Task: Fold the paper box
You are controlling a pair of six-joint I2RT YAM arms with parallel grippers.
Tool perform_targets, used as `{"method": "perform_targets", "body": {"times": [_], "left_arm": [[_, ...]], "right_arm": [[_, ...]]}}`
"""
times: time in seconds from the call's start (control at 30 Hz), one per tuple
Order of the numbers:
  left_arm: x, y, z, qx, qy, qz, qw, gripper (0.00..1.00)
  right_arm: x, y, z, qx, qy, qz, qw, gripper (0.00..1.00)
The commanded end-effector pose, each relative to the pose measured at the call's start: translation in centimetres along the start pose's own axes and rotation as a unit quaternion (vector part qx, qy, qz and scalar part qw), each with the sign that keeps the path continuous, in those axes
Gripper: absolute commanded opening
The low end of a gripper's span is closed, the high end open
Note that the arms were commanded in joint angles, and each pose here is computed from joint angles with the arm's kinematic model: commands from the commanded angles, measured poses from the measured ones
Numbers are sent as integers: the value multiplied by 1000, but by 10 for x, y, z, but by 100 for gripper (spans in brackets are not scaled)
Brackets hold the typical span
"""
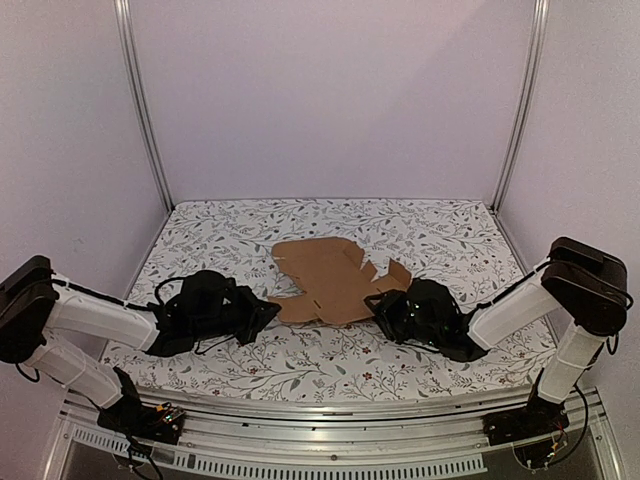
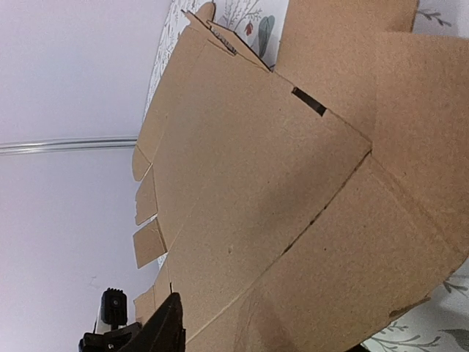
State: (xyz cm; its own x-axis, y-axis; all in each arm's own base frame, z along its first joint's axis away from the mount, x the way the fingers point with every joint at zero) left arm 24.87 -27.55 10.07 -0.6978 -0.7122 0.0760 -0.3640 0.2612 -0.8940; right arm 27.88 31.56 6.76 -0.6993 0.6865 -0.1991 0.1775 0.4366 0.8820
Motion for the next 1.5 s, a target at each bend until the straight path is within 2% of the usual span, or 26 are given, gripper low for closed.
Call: {"method": "perform_targets", "body": {"times": [0.0,0.17,0.27,0.47,0.6,0.73,0.83,1.0,1.13,1.23,1.33,1.47], "left_arm": [[9,5,0,-1,11,5,1000,0],[13,9,-1,-5,15,5,1000,0],[14,11,-2,-8,16,8,1000,0],[17,14,-4,-22,18,25,999,2],[17,8,-9,-31,16,50,998,25],[13,-5,-19,-47,5,92,995,57],[7,-26,-32,-57,-15,143,988,66],[-9,-65,-62,-85,-53,248,964,77],[-18,-101,-78,-97,-63,322,940,81],[-22,-122,-85,-106,-59,381,917,85],[-23,-139,-91,-116,-55,426,895,86],[-25,-159,-103,-118,-57,469,873,86]], "right_arm": [[-2,6,-4,-14,-11,-4,1000,42],[-3,8,-5,-19,-12,-6,1000,27],[-2,9,-6,-22,-10,-9,1000,21],[-3,16,-11,-31,-8,-24,999,1],[-6,20,-19,-26,-10,-48,998,0],[-9,30,-28,-15,-8,-96,995,0],[-9,46,-35,-14,5,-141,990,0],[-13,72,-54,-22,11,-229,973,0],[-9,96,-67,-29,52,-325,944,0],[-8,113,-77,-52,94,-360,927,0],[-6,128,-88,-56,142,-413,898,0],[-8,153,-108,-46,175,-507,843,0]]}}
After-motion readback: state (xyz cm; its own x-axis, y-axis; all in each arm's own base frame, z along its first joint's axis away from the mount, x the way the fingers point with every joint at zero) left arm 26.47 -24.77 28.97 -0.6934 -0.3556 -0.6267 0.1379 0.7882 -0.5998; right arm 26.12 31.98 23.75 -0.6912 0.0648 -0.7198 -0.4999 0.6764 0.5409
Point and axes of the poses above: each gripper's point midway between its finger pads, its own z axis out along the fingers, its own y axis along the line the jaws close on, x = y × z, the point moved 1 cm from there along -z, back along the fingers, and after that the axes turned 5 degrees about -z, right-handed, at the moved point
